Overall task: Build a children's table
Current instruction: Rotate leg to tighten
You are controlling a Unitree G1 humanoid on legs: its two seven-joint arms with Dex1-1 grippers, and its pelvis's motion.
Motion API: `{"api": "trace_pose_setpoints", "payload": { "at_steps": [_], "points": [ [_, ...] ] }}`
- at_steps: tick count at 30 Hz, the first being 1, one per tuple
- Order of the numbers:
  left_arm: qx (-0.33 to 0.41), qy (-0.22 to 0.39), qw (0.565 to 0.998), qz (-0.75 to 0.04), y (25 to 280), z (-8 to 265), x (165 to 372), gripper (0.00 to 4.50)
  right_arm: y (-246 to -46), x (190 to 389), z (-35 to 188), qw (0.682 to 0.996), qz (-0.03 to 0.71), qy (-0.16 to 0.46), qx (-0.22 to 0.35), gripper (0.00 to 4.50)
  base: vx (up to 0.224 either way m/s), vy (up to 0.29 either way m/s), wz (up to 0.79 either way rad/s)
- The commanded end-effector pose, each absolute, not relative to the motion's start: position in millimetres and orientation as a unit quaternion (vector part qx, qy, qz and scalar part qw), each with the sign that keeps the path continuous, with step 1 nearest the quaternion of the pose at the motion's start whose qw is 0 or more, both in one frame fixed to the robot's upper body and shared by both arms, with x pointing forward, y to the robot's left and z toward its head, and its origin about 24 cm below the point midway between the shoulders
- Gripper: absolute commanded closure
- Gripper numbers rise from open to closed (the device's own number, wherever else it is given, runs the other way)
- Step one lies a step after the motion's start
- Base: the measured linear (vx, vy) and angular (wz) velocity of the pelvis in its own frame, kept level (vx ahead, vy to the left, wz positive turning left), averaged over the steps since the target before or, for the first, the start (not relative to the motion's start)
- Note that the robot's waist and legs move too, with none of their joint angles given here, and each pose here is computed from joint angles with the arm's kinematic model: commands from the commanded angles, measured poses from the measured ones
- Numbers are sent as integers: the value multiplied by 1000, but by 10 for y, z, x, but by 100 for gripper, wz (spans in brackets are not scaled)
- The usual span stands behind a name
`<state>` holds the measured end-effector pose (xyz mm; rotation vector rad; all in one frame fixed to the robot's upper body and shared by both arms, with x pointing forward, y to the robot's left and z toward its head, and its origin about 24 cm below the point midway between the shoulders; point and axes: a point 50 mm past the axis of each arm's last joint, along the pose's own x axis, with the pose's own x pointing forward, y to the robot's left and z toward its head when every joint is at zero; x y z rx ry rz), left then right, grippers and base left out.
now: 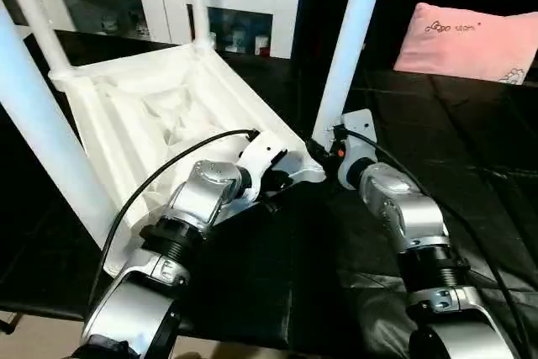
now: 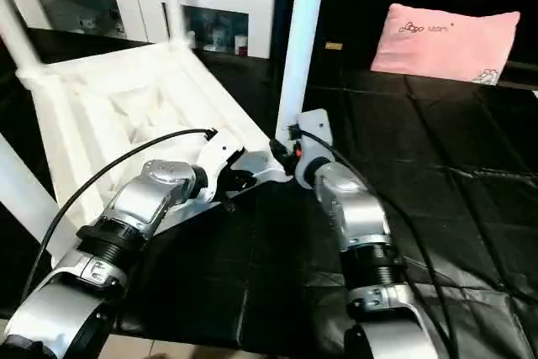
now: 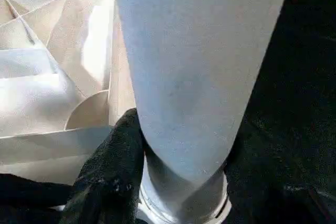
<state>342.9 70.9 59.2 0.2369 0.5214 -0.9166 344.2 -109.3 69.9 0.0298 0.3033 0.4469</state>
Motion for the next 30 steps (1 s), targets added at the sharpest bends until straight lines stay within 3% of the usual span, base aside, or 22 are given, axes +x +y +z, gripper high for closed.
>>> {"api": "trace_pose_setpoints", "payload": {
  "at_steps": [1, 4, 5, 10, 19, 22, 30],
  "points": [
    [93, 183, 856, -474, 468, 849, 3437, 450, -787, 3343, 607, 942, 285, 174, 38, 188, 0, 0, 0],
    [97, 182, 855, -475, 518, 839, 3438, 450, -821, 3326, 624, 941, 291, 168, 41, 181, 0, 0, 0],
    [98, 181, 852, -481, 531, 839, 3431, 450, -843, 3313, 622, 940, 295, 166, 41, 153, 0, 0, 0],
    [100, 177, 845, -495, 595, 837, 3415, 450, -933, 3239, 617, 928, 333, 164, 31, 112, 0, 0, 0],
    [115, 167, 805, -557, 714, 806, 3330, 450, -1290, 3048, 654, 889, 426, 169, -13, 36, 0, 0, 0],
    [133, 166, 775, -596, 794, 794, 3282, 450, -1469, 3000, 739, 873, 461, 160, -13, 6, 0, 0, 0],
    [159, 179, 693, -680, 910, 803, 3164, 450, -1691, 2904, 839, 818, 550, 168, -11, 6, 0, 0, 0]
  ]
}}
